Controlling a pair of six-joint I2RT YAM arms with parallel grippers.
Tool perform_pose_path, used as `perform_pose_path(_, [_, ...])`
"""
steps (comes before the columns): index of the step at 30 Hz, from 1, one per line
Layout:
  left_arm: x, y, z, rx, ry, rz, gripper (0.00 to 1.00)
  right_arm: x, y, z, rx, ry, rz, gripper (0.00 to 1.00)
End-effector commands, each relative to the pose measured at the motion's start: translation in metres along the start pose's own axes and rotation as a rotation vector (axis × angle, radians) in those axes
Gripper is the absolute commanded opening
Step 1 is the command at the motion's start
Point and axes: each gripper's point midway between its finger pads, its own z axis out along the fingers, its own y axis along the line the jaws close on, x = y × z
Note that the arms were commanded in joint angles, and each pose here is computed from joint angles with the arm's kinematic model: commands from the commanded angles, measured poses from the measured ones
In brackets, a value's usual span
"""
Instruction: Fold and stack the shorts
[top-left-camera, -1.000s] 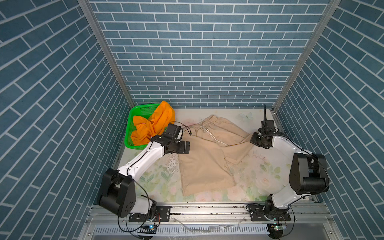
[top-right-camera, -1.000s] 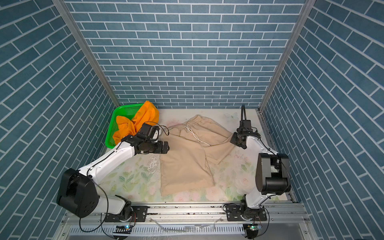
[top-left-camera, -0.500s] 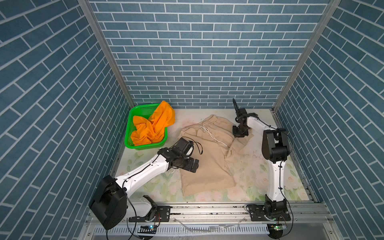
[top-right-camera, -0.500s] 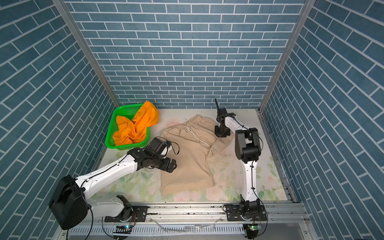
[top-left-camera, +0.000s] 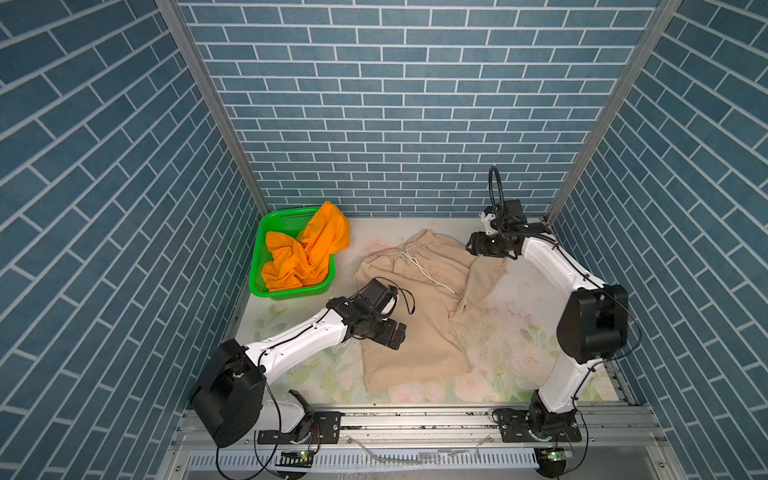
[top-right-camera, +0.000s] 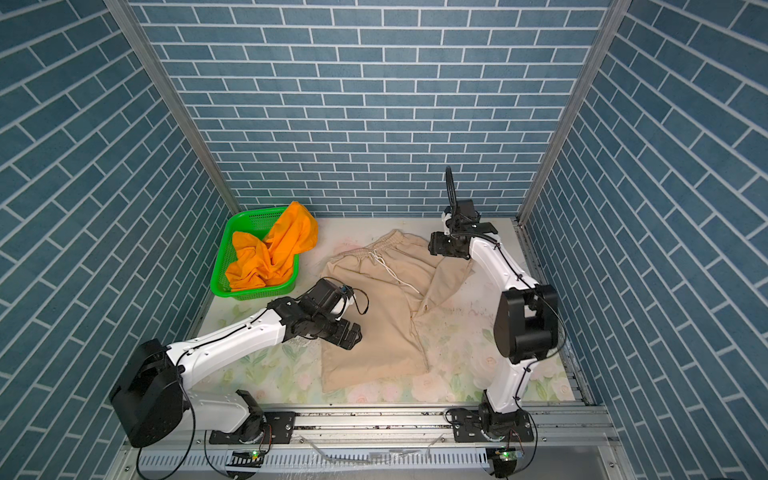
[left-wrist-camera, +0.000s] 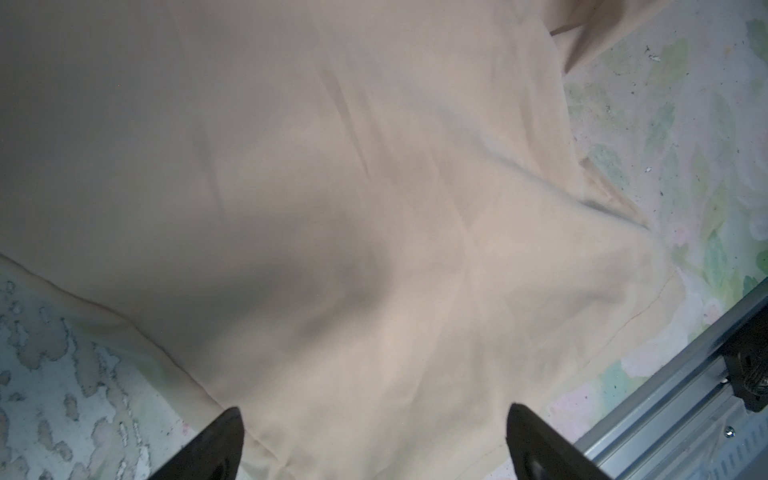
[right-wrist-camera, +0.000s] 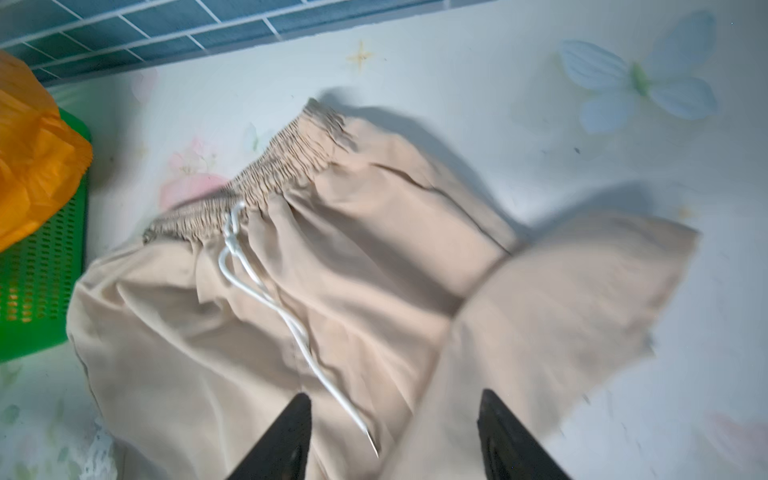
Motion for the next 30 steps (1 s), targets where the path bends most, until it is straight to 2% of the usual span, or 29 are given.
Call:
perform_pose_path(1, [-0.001, -0.006, -0.003, 0.021, -0.002, 0.019, 1.0, 0.08, -0.033, -0.02, 0.159, 0.136, 0.05, 0.62])
perform_pose_path(3, [-0.002, -0.016, -0.005, 0.042, -0.006, 0.05, 1.0, 0.125, -0.033, -0.029, 0.18, 0.184, 0.055, 0.59])
perform_pose_path(5, [0.0, -0.023, -0.005, 0.059, -0.003, 0.072, 1.0, 0.165, -0.023, -0.032, 0.187, 0.203, -0.018, 0.58])
perform_pose_path(8, [0.006, -0.025, 0.0, 0.074, 0.015, 0.069, 1.0, 0.193, -0.002, -0.023, 0.136, 0.161, -0.105, 0.57])
perform_pose_path(11, [0.013, -0.022, 0.003, 0.061, 0.045, 0.071, 1.0, 0.188, 0.003, -0.014, 0.136, 0.044, -0.147, 0.56])
perform_pose_path(15, [0.018, -0.017, 0.001, 0.033, 0.058, 0.075, 1.0, 0.172, 0.002, -0.002, 0.161, -0.04, -0.165, 0.54])
perform_pose_path(20, [0.017, -0.015, -0.003, 0.018, 0.053, 0.067, 1.0, 0.157, 0.031, 0.023, 0.042, -0.042, -0.196, 0.5])
perform_pose_path(27, [0.022, -0.01, -0.003, 0.003, 0.043, 0.044, 1.0, 0.141, 0.026, 0.039, 0.107, -0.057, -0.239, 0.41])
perform_pose_path(30, [0.024, -0.008, -0.003, -0.007, 0.047, 0.044, 1.0, 0.134, 0.019, 0.045, 0.165, -0.056, -0.247, 0.3])
